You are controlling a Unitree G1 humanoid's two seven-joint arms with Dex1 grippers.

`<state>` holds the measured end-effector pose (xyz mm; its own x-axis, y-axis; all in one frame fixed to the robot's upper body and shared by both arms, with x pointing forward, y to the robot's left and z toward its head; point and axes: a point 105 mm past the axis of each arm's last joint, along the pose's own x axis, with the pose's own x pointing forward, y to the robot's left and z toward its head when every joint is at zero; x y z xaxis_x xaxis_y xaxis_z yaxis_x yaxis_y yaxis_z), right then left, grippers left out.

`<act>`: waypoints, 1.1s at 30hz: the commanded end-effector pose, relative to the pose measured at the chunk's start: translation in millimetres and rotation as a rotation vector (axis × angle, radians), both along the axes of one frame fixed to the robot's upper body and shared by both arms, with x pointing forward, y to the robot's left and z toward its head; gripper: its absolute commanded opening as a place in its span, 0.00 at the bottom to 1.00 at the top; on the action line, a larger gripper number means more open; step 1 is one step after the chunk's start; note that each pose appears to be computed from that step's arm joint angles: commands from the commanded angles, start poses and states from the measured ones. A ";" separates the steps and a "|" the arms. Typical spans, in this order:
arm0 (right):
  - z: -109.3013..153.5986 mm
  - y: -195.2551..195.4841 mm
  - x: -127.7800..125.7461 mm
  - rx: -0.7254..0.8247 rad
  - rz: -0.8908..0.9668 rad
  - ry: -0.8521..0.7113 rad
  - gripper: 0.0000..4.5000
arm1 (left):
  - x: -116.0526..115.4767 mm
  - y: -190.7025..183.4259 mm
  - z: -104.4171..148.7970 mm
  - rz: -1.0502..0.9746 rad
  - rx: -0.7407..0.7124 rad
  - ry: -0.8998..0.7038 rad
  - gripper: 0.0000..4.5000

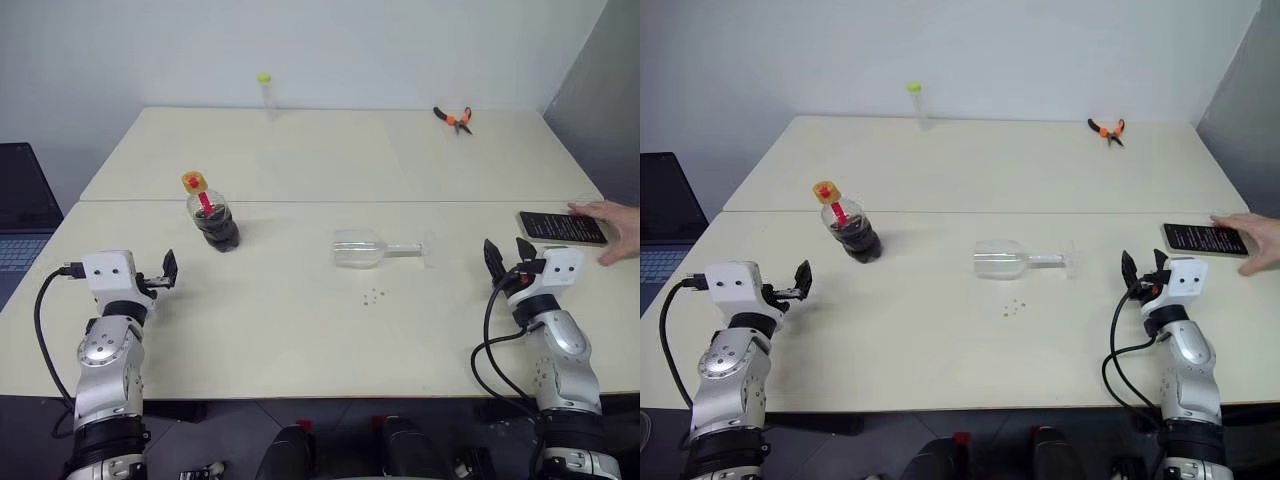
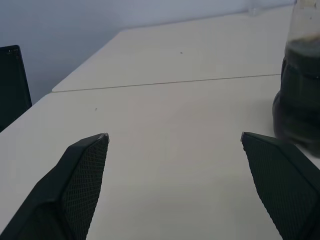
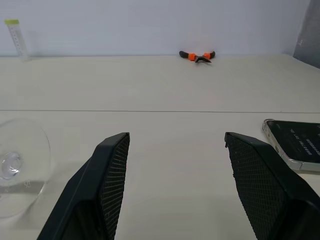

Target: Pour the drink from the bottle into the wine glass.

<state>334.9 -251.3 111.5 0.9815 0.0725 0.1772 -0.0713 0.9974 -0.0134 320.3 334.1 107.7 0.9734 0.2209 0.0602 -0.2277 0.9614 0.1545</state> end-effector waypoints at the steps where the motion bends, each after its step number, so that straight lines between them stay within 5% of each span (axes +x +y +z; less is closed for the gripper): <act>1: 13.6 -0.8 -3.1 -0.002 0.009 -0.048 0.72 | -1.1 -7.7 12.1 -0.032 0.050 -0.046 1.00; 16: 16.9 16.7 -16.0 -0.022 0.143 -0.026 0.72 | -2.1 -38.0 23.8 -0.148 0.116 -0.108 1.00; 33: 42.1 105.1 -63.4 -0.098 0.683 0.032 0.72 | 16.1 -78.2 34.9 -0.232 0.030 -0.108 1.00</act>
